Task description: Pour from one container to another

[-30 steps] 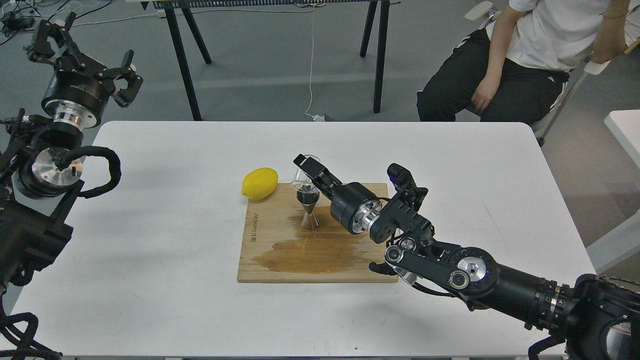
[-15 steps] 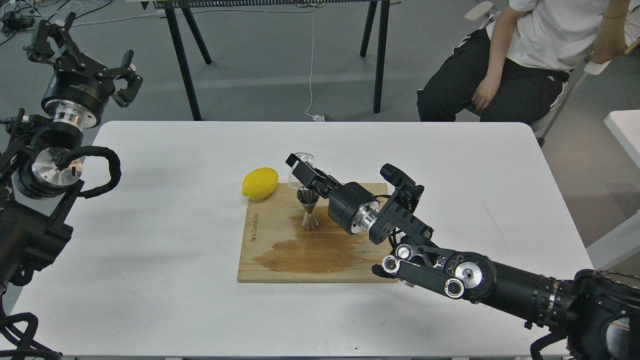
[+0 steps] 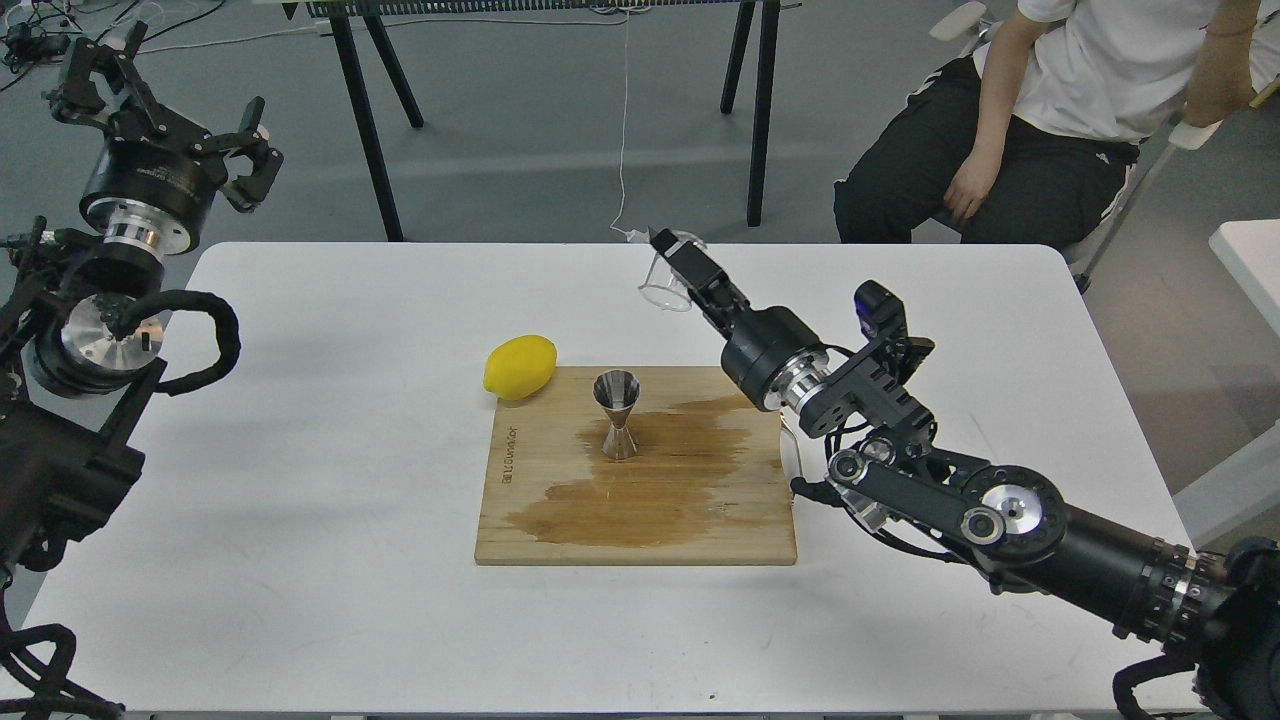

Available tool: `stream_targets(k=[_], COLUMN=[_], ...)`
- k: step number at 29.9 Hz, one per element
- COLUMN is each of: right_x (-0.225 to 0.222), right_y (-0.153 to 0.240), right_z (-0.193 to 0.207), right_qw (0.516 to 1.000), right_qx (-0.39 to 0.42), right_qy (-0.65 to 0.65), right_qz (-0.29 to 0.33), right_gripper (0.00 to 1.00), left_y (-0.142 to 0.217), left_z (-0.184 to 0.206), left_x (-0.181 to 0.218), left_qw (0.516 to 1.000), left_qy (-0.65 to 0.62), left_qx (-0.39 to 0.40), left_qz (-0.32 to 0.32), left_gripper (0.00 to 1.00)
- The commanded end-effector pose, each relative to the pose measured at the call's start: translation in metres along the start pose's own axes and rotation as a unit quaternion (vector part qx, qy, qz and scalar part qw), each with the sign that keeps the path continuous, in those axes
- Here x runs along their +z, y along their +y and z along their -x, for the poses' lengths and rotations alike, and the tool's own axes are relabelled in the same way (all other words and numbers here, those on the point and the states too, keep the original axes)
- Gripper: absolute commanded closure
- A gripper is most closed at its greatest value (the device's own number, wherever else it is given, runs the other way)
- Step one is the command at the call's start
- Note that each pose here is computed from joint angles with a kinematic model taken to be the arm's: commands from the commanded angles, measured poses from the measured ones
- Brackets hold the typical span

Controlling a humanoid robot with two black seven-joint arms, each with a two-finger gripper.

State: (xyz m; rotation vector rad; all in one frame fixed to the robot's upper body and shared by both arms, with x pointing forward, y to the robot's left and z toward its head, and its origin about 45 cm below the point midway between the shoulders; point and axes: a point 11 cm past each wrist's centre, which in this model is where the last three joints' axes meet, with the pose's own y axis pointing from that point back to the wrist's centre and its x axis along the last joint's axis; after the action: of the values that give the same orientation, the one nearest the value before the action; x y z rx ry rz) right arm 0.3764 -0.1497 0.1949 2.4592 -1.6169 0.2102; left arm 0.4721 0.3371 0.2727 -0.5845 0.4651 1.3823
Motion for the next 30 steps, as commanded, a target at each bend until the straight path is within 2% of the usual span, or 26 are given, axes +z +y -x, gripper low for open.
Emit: stream_targets(k=[1,4,8,11,13,15,20,23,30], right_x=[-0.002,0.009,0.024,0.047,0.078,0.106,0.152,0.165,0.191], right_y=[0.01,0.024,0.046,0.068,0.086,0.101,0.126,0.128,0.131], right_z=[-0.043,-0.072,-0.11,-0.142,-0.158,-0.167,-0.172,-0.157,-0.124], right_qw=[0.991,0.974,0.917,0.831,0.747,0.689,0.658,0.638,0.622], right_qx=[0.057,0.101,0.169,0.222,0.258,0.282,0.281,0.261,0.233], right_qy=[-0.118,-0.196,-0.352,-0.5,-0.603,-0.657,-0.691,-0.719,-0.744], right_qz=[0.034,0.06,0.086,0.1,0.112,0.115,0.098,0.09,0.07], right_gripper=[0.63,0.63,0.63,0.61,0.61,0.6,0.6,0.6,0.6], left_y=[0.0,0.0,0.0,0.0,-0.001,-0.001,-0.001,-0.001,-0.001], left_z=[0.001,0.001,0.001,0.001,0.001,0.002,0.004,0.004,0.004], left_x=[0.001,0.001,0.001,0.001,0.0,-0.001,-0.004,-0.005,-0.006], left_qw=[1.0,1.0,1.0,1.0,1.0,1.0,1.0,1.0,1.0], left_qy=[0.004,0.004,0.004,0.004,0.004,0.005,0.005,0.004,0.004], left_qx=[0.0,0.0,0.0,0.0,0.001,-0.001,-0.002,-0.003,-0.004], left_qz=[0.003,0.004,0.003,0.003,0.003,0.001,-0.001,-0.003,-0.004], left_gripper=[0.0,0.0,0.0,0.0,0.0,0.0,0.0,0.0,0.0])
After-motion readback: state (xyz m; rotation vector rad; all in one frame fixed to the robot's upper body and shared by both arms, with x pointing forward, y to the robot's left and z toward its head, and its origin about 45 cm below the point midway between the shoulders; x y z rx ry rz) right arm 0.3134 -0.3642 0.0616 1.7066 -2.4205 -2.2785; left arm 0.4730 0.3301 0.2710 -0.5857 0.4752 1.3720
